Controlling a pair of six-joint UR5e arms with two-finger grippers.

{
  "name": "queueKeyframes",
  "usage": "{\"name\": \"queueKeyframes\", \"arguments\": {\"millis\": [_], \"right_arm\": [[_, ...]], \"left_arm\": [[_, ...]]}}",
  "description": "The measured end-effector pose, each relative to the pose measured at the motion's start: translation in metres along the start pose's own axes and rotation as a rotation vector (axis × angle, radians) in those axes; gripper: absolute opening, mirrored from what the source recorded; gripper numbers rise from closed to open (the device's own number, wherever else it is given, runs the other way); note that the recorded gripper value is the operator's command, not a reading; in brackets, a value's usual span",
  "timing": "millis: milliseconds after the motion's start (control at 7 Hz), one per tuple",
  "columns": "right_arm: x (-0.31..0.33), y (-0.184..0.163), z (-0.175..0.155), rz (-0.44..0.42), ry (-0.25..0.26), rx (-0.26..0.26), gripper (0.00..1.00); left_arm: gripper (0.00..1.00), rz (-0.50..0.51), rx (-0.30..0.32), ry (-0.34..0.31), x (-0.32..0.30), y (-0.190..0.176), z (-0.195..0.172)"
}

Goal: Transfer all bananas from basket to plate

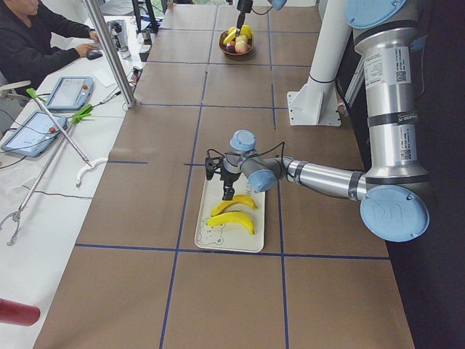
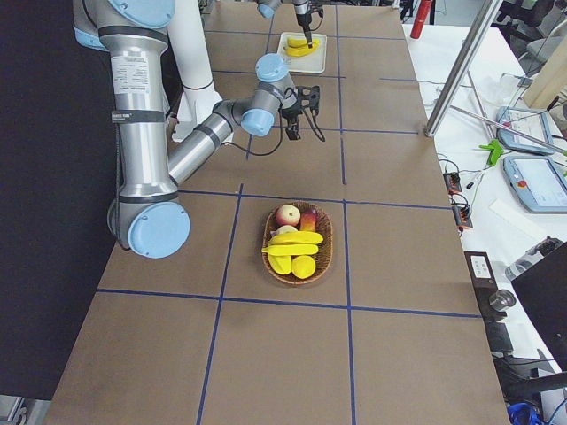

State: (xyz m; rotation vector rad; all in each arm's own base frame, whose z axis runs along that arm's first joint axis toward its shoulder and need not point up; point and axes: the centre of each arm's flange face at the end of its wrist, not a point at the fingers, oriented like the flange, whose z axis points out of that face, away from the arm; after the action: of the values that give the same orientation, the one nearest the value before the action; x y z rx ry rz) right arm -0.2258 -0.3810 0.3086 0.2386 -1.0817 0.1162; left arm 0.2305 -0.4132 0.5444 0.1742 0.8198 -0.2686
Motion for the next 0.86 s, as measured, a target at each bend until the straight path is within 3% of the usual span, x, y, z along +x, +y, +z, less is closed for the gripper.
{"name": "queueKeyframes", "arguments": {"millis": [286, 429, 571, 857], "right_arm": [[0.113, -0.017, -0.034, -0.135, 0.073, -0.060, 0.99], [0.166, -0.015, -0.041, -0.179, 0.100, -0.093, 0.91], [0.204, -0.009, -0.043, -0.196, 0.120, -0.112, 0.72], [0.236, -0.006, -0.036, -0.161, 0.145, -0.124, 0.69]], "left_arm": [[1.00, -0.007, -0.037, 0.051, 0.030, -0.013, -0.009], [1.00, -0.007, -0.041, 0.064, 0.039, -0.016, -0.011], [1.00, -0.011, -0.042, 0.071, 0.044, -0.018, -0.012], [1.00, -0.049, -0.039, 0.086, 0.057, -0.024, -0.011]]}}
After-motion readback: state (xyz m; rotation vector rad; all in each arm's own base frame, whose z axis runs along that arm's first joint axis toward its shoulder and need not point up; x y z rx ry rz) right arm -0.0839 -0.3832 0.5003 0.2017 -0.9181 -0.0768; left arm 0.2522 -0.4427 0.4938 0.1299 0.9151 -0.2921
